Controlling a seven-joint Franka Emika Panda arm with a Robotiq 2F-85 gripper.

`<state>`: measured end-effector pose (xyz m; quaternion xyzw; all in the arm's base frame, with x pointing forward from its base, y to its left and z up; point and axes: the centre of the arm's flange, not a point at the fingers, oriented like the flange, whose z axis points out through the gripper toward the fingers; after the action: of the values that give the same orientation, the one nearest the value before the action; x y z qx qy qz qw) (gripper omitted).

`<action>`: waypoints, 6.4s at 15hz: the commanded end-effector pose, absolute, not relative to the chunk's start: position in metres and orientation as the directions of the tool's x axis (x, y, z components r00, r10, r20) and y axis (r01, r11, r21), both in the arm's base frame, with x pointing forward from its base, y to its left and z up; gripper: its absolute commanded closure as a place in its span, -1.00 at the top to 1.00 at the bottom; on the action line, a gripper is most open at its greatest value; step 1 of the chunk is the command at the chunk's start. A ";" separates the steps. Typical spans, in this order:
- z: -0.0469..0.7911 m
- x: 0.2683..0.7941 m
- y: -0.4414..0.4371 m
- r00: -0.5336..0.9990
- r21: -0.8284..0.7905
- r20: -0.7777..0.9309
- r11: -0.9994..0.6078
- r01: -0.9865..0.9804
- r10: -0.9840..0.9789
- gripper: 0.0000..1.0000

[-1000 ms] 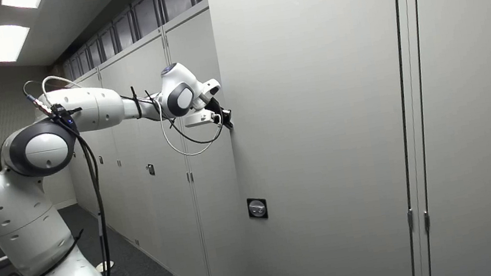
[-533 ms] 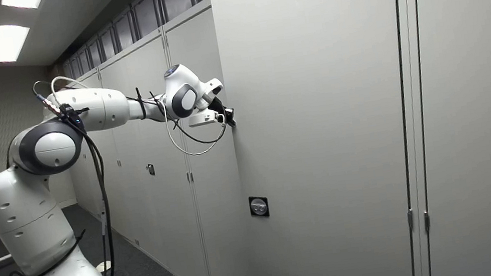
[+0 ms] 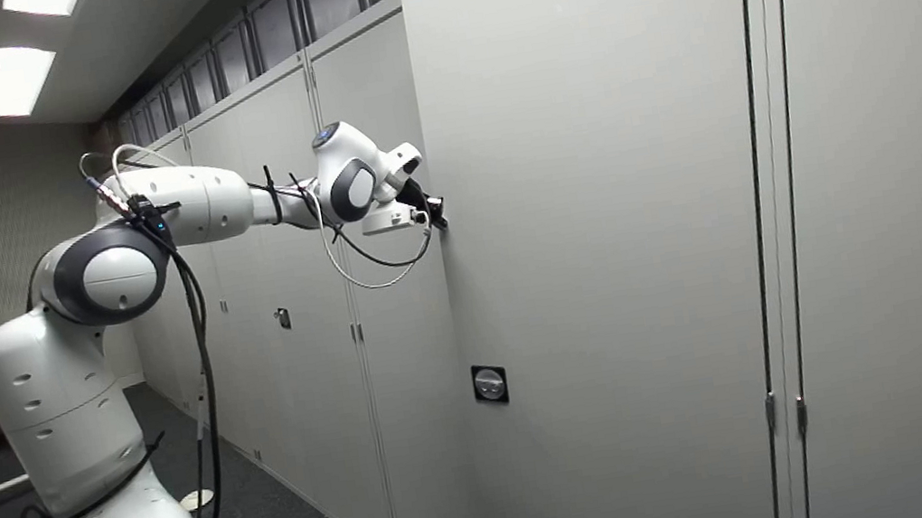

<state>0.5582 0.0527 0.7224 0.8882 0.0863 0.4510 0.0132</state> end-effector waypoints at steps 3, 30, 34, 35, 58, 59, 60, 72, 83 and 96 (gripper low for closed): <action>0.732 0.581 0.055 0.522 0.127 0.831 -0.979 0.159 0.192 -1.00; 0.735 0.637 0.063 0.493 0.180 0.838 -0.972 0.151 0.232 -1.00; 0.736 0.645 0.064 0.486 0.198 0.839 -0.969 0.148 0.246 -1.00; 0.736 0.647 0.064 0.485 0.203 0.838 -0.968 0.148 0.250 -1.00; 0.731 0.687 0.068 0.477 0.242 0.833 -0.960 0.142 0.280 -1.00; 0.730 0.689 0.068 0.477 0.242 0.833 -0.960 0.141 0.280 -1.00; 0.729 0.691 0.067 0.477 0.243 0.833 -0.960 0.140 0.280 -1.00; 0.725 0.714 0.066 0.475 0.261 0.831 -0.957 0.129 0.290 -1.00; 0.726 0.724 0.068 0.506 0.289 0.805 -0.949 0.125 0.311 -1.00; 0.719 0.736 0.063 0.551 0.298 0.774 -0.948 0.116 0.310 -1.00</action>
<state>0.7092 0.0657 0.7121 0.8814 0.1196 0.4483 0.0890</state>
